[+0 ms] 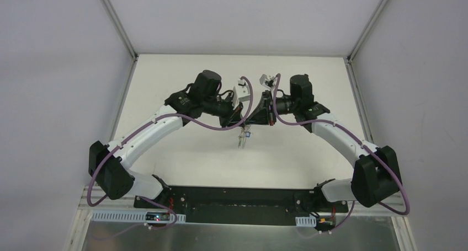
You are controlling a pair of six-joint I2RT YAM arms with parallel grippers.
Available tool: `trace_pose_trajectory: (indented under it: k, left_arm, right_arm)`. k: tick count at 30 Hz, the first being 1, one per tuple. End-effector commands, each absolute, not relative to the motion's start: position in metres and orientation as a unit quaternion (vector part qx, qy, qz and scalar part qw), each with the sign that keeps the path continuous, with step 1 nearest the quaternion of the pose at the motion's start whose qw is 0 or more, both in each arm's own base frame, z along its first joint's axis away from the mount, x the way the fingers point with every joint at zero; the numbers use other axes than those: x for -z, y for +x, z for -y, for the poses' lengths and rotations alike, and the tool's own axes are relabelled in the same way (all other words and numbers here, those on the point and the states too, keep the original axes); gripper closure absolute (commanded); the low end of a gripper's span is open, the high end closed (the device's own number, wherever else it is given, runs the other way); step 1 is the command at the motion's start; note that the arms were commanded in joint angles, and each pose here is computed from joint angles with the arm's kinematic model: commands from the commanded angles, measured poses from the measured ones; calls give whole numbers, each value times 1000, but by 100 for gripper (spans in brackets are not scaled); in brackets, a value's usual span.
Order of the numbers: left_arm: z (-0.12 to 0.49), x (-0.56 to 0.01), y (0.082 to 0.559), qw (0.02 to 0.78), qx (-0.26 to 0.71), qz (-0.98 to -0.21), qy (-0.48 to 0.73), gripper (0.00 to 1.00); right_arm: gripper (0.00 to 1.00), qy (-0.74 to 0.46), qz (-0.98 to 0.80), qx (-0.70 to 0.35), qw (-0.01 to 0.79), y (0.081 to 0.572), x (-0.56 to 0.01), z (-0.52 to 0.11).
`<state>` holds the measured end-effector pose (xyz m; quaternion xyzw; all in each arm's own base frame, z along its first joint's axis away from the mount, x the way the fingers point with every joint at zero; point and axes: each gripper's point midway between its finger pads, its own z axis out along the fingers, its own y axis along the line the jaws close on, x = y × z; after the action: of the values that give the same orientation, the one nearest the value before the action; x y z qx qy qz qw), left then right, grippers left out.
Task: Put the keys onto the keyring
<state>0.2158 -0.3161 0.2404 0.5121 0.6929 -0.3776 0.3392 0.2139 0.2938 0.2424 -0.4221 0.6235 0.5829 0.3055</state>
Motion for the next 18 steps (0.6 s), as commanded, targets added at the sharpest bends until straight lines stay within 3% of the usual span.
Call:
trace_pose_trajectory:
  k: [1, 9, 18]
  left_arm:
    - [320, -270, 204, 366, 416, -652, 517, 93]
    - [311, -275, 210, 391, 428, -633, 513, 70]
    - [313, -270, 212, 406, 435, -609, 525, 63]
  right_arm:
    - [100, -433, -604, -571, 349, 220, -264, -289]
    - [100, -428, -596, -579, 356, 221, -277, -280]
    - [100, -404, -586, -607, 352, 223, -291, -278]
